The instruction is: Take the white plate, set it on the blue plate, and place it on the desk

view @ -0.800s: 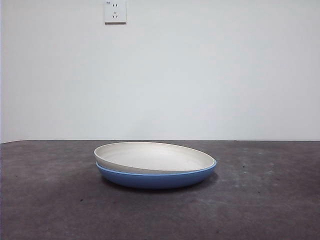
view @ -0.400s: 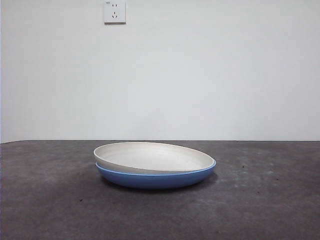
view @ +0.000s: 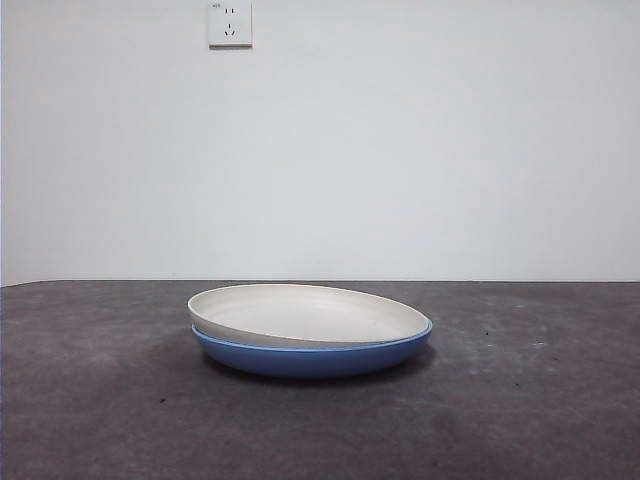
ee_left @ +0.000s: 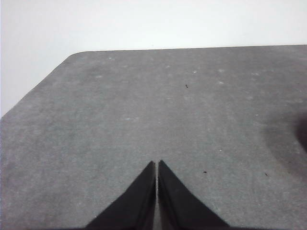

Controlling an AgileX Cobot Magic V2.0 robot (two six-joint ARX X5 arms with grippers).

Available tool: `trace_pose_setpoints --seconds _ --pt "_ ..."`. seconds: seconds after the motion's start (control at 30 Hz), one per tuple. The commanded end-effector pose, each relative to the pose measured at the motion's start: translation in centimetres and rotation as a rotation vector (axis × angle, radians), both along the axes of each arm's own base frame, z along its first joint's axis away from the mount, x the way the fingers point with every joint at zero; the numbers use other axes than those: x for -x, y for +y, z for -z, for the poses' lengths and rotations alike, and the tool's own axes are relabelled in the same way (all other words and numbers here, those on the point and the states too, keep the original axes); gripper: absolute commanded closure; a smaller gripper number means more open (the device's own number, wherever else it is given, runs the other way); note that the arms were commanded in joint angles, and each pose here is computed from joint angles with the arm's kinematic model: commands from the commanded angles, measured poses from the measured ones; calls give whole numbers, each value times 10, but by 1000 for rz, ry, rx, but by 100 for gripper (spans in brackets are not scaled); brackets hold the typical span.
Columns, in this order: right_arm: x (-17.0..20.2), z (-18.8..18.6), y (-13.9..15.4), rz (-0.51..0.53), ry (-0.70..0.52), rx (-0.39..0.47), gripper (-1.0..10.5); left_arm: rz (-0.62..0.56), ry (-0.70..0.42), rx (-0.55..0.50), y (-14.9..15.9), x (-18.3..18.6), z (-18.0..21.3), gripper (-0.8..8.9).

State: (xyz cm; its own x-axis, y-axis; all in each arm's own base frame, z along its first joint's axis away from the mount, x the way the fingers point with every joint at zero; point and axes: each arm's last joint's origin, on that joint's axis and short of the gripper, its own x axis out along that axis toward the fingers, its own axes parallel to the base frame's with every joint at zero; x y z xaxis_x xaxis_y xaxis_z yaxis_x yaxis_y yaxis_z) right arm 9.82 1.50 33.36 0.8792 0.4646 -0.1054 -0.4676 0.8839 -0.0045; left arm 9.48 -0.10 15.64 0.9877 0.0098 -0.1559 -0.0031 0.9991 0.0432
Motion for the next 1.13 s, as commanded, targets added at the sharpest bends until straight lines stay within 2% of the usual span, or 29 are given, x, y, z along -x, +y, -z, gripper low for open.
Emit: trace_pose_setpoints --seconds 0.03,0.3,0.6,0.77,1.13 --pt "-1 22 -4 59 -61 15 939 -7 24 1 0 -1 7 805" --pt "3 89 -9 265 -158 6 938 -7 23 1 0 -1 7 805" --pt "7 126 -12 370 -181 -18 938 -7 24 1 0 -1 7 805" --pt "7 141 -12 372 -166 -44 938 -7 23 1 0 -1 7 805" --pt "1 172 -12 376 -42 -51 939 -7 23 1 0 -1 7 805"
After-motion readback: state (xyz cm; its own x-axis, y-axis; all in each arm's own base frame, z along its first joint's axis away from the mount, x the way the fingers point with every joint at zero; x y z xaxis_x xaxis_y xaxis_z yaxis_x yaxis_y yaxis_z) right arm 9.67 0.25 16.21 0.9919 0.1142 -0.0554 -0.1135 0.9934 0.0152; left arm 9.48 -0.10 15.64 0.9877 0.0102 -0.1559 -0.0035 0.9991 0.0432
